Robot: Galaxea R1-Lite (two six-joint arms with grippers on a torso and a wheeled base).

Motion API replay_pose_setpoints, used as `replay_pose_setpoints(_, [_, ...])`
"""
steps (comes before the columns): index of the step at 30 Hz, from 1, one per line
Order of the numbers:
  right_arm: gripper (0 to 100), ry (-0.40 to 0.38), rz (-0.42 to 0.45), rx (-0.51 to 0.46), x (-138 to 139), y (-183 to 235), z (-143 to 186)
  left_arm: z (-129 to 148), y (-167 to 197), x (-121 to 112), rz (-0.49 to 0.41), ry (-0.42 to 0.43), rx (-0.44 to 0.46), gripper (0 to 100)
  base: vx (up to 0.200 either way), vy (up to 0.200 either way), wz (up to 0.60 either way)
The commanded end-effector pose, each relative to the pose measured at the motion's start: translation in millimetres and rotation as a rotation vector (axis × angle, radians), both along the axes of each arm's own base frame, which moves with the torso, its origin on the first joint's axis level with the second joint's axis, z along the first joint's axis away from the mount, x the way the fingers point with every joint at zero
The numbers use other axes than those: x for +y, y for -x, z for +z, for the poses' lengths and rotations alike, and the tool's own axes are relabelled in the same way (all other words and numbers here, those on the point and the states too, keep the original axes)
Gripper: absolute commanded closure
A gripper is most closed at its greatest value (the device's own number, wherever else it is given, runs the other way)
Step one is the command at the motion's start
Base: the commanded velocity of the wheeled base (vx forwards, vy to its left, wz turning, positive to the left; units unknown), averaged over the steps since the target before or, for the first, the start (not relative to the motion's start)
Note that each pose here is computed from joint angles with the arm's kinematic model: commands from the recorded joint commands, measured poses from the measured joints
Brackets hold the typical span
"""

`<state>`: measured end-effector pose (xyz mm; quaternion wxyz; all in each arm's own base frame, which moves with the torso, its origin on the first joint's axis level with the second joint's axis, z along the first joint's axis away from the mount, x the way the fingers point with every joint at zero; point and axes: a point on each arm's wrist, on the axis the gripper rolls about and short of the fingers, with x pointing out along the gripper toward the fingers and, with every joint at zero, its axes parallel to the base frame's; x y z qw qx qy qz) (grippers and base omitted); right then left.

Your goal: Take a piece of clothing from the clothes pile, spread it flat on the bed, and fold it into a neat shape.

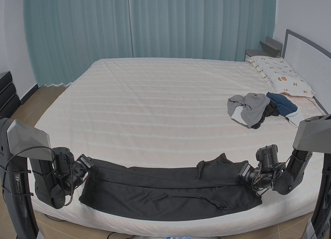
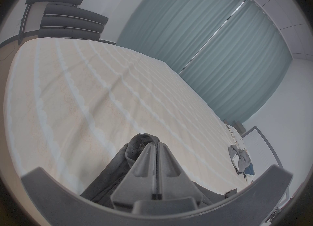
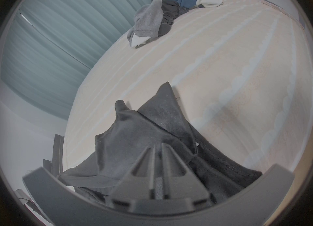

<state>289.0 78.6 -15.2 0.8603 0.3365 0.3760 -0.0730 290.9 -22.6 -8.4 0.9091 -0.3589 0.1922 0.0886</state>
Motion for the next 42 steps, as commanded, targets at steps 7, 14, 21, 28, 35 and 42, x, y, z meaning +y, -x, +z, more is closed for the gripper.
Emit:
replay_pose_setpoints(7, [100,-0.012,-0.034,-0.043,-6,-19,14,3,-7,2,-0.001,-0.017,-0.032,100,0.0,0.0,0.0])
replay_pose_setpoints(14, [100,-0.031,-0.048,-0.121,-9,-29,32,4,-9,9,0.004,-0.057,-0.039,100,0.0,0.0,0.0])
replay_pose_setpoints(21, [0,-0.032,-0.017,-0.04,-9,-6,29,3,-9,10,0.003,-0.06,-0.036,100,0.0,0.0,0.0])
replay_pose_setpoints(28, [0,-0.07,0.039,-0.001,-12,14,32,-4,-6,7,-0.003,-0.052,-0.006,100,0.0,0.0,0.0])
replay_pose_setpoints(35, [0,-0.064,0.044,0.058,-9,14,14,-8,-6,7,-0.002,-0.054,0.005,100,0.0,0.0,0.0])
replay_pose_setpoints(42, [0,-0.091,0.021,0.069,-4,3,6,-9,-6,7,-0.001,-0.056,0.01,100,0.0,0.0,0.0])
